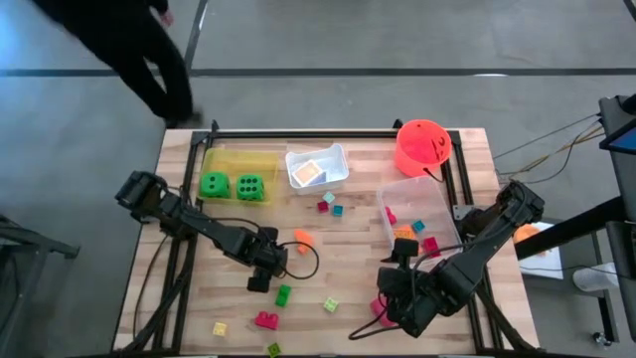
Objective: Pick & Place Toys
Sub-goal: Put the yellow game piece into the transparent bin
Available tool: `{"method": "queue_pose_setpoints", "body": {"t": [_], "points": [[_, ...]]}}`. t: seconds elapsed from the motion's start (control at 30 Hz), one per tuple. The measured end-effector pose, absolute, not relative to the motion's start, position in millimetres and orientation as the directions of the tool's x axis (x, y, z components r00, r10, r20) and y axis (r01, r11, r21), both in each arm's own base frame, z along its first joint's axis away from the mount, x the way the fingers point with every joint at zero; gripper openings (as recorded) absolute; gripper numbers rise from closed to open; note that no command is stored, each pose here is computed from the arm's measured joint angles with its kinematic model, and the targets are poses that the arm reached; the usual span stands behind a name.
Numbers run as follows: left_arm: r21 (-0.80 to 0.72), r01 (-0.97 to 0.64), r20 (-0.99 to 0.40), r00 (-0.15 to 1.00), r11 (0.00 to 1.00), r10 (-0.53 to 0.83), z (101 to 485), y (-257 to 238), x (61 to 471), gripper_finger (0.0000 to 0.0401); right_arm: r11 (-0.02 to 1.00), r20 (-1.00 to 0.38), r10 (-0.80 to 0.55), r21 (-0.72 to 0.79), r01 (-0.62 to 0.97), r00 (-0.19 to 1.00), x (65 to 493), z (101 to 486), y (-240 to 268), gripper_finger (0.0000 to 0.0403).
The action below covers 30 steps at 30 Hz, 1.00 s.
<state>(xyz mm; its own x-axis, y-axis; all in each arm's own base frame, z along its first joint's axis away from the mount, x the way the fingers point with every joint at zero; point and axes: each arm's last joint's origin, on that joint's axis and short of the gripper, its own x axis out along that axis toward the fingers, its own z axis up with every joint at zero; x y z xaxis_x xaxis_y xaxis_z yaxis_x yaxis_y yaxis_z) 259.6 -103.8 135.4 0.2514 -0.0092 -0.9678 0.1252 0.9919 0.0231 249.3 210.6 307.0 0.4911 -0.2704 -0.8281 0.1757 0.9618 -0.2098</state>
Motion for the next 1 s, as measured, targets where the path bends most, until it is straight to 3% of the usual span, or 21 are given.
{"method": "queue_pose_setpoints", "body": {"t": [0.2, 0.43, 0.63, 0.83, 1.0], "points": [[0.022, 0.116, -0.967, 0.254, 0.993, -0.008, 136, -104, 259, 0.0123, 0.960, -0.822, -0.276, -0.214, 0.180, 0.498, 250, 307, 211, 0.0290], [-0.010, 0.049, -0.960, 0.279, 0.999, -0.024, 146, -104, 260, 0.0118, 0.953, -0.797, -0.302, -0.246, 0.175, 0.523, 251, 308, 210, 0.0290], [-0.109, 0.006, -0.882, 0.461, 0.994, -0.099, 192, -104, 259, 0.0118, 0.932, -0.712, -0.345, -0.338, 0.132, 0.611, 257, 312, 212, 0.0290], [-0.285, 0.085, -0.543, 0.806, 0.955, -0.234, 260, -102, 259, 0.0118, 0.855, -0.543, -0.422, -0.505, 0.119, 0.726, 266, 320, 215, 0.0290], [-0.360, 0.194, -0.198, 0.940, 0.912, -0.278, 307, -98, 257, 0.0118, 0.741, -0.350, -0.497, -0.648, 0.178, 0.794, 276, 331, 221, 0.0290]]}}
